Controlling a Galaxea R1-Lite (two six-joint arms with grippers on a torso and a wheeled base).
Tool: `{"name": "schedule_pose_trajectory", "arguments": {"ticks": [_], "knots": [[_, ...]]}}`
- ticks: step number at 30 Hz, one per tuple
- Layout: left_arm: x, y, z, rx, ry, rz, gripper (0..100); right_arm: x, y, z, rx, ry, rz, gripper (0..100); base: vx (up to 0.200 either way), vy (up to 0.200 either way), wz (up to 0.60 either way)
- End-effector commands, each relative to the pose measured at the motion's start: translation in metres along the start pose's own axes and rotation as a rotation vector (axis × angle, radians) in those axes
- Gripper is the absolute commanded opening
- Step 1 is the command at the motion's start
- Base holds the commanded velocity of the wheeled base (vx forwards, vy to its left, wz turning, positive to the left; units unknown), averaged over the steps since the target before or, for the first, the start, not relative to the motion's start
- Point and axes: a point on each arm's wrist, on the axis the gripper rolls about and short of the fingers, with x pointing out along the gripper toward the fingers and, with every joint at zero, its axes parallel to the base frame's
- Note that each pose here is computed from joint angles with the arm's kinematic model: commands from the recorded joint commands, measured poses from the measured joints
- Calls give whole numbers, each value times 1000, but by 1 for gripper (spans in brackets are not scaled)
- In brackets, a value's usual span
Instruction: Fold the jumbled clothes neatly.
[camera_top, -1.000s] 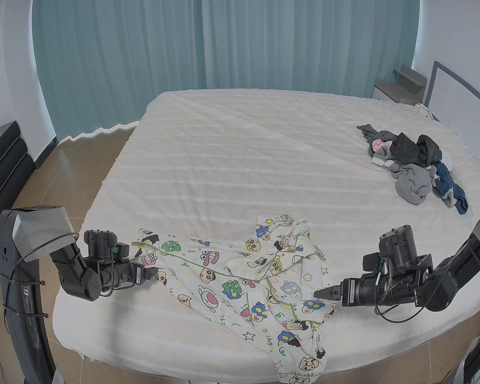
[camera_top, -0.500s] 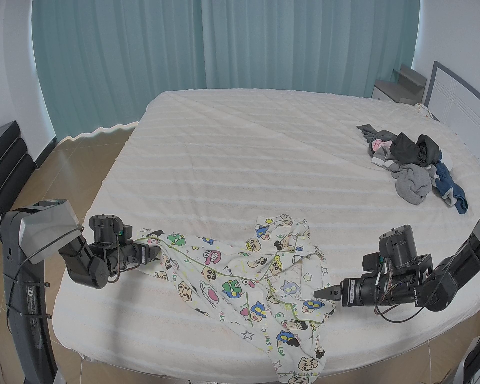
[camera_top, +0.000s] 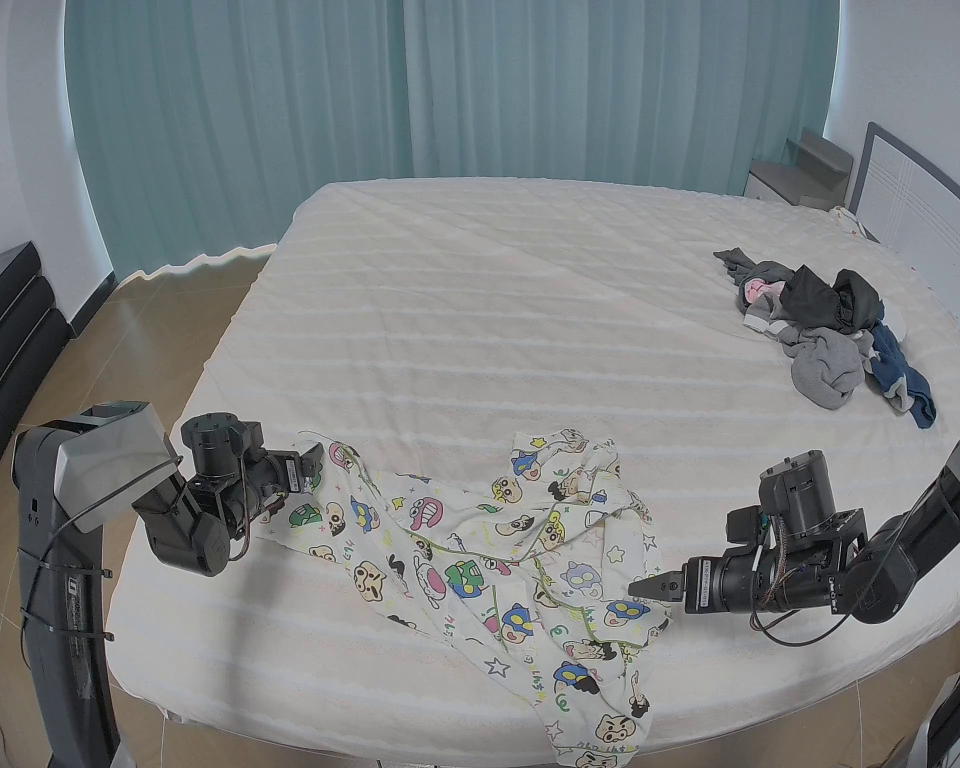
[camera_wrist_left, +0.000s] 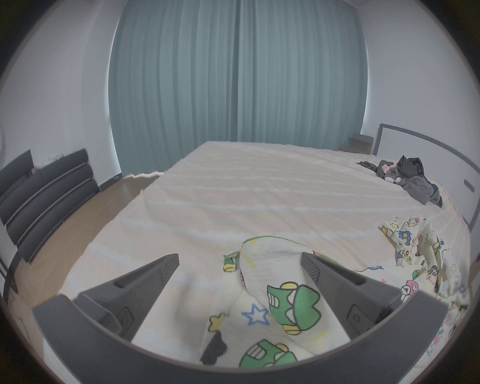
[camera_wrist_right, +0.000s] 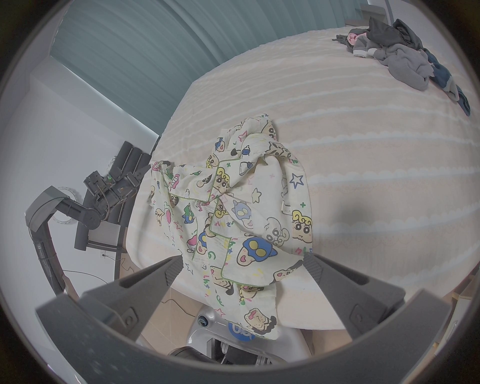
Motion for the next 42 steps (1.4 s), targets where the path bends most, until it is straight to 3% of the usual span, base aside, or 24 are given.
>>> {"name": "schedule_pose_trajectory", "arguments": {"ticks": [1,4,8,11,14,15,19,24,36,42], "knots": [[-14,4,5,-51,8,9,100,-1,0,0,-1,-1,2,100,0,0,0],[-30,14,8,-88,32,22,100,-1,1,0,-1,-2,3,100,0,0,0],[-49,22,6,-107,85,-22,100,-1,1,0,-3,-2,3,100,0,0,0],[-62,26,13,-216,105,-24,100,-1,1,-1,-2,0,3,100,0,0,0],[-66,26,15,-264,122,-38,100,-1,1,-1,-2,0,3,100,0,0,0],[-77,26,14,-358,197,-81,100,-1,1,-1,-2,1,2,100,0,0,0],[-89,24,3,-471,330,-103,100,-1,1,-1,-2,0,3,100,0,0,0],[-84,24,-9,-584,380,-75,100,0,1,-1,-2,2,1,100,0,0,0],[-72,23,-40,-604,467,-49,100,1,0,-1,-1,5,0,100,0,0,0],[-55,24,-40,-604,439,-45,100,0,0,-1,0,3,0,100,0,0,0]]}}
